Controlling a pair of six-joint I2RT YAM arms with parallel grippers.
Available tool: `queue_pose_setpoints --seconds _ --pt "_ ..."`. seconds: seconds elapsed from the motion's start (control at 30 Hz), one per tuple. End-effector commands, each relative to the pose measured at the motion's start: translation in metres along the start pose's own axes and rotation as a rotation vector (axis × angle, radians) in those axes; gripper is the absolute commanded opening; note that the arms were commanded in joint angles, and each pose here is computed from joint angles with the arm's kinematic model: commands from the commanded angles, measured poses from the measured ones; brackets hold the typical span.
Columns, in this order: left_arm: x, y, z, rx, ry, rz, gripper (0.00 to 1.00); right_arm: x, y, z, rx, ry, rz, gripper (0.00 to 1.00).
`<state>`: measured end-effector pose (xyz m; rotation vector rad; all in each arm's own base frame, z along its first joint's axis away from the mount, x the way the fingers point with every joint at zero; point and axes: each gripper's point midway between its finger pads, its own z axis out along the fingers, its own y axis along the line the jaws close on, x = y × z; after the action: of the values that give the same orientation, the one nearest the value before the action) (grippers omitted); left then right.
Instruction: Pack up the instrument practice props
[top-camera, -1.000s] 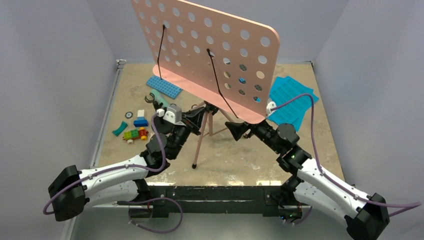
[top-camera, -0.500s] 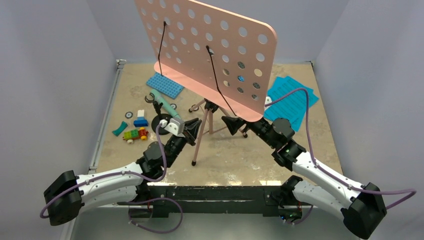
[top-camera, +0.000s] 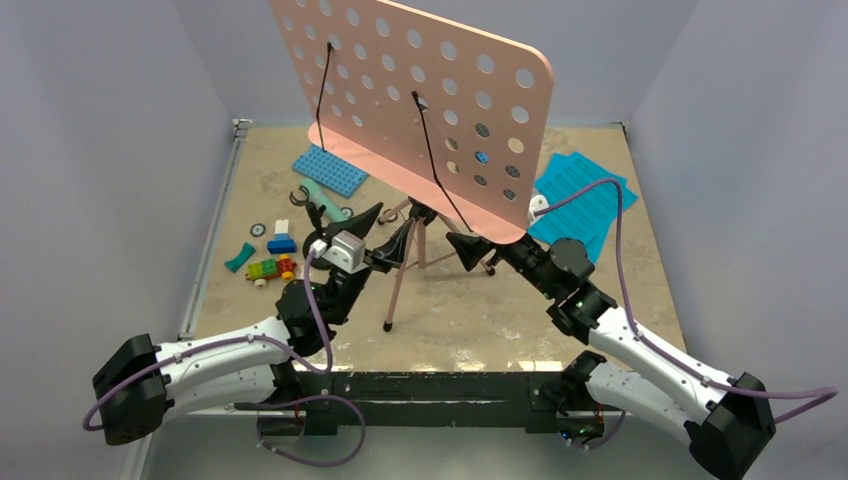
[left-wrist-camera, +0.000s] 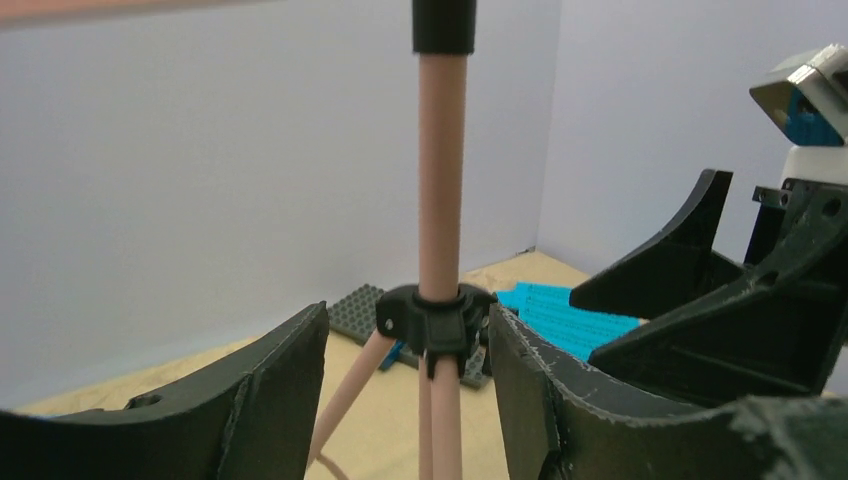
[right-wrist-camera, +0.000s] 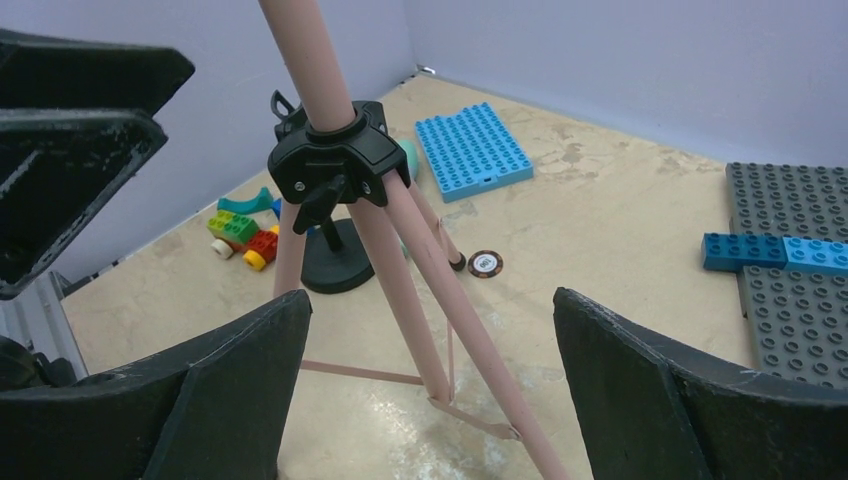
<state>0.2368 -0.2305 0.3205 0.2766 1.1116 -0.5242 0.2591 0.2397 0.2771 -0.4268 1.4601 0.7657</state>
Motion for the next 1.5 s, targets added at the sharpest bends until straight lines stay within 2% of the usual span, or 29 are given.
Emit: queue_pose_setpoints --seconds 0.0,0.33,0.53,0.77,1.07,1.3,1.37,1.4,1.47 --pt "-0.055 -0.008 0.031 0.011 -0.182 0.071 0.65 -0.02 0.001 -0.008 0.011 -0.055 -0.009 0.95" --pt "-0.058 -0.027 0.071 0.039 -0.216 0.066 0.65 -0.025 0.005 -0.032 0.005 -0.063 0.02 0.95" --pt "-0.063 -0.025 0.095 0.001 -0.226 0.095 0.61 -0.028 0.006 -0.036 0.005 -0.07 0.02 0.95" --pt "-0.059 -0.022 0.111 -0.02 -0.211 0.122 0.54 -0.028 0.007 -0.039 0.002 -0.074 0.023 0.95" --pt "-0.058 -0.02 0.12 -0.039 -0.206 0.146 0.3 -0.026 0.006 -0.04 0.007 -0.068 0.019 0.95" --pt "-0.058 -0.016 0.121 -0.061 -0.211 0.144 0.32 -0.026 0.006 -0.039 0.004 -0.068 0.027 0.95" --pt "-0.056 -0.015 0.122 -0.07 -0.207 0.141 0.26 -0.026 0.007 -0.039 -0.001 -0.069 0.031 0.95" --pt "-0.055 -0.014 0.122 -0.076 -0.206 0.134 0.19 -0.027 0.008 -0.039 -0.003 -0.071 0.032 0.94" --pt "-0.053 -0.013 0.122 -0.085 -0.2 0.128 0.01 -0.027 0.008 -0.038 -0.005 -0.069 0.036 0.94"
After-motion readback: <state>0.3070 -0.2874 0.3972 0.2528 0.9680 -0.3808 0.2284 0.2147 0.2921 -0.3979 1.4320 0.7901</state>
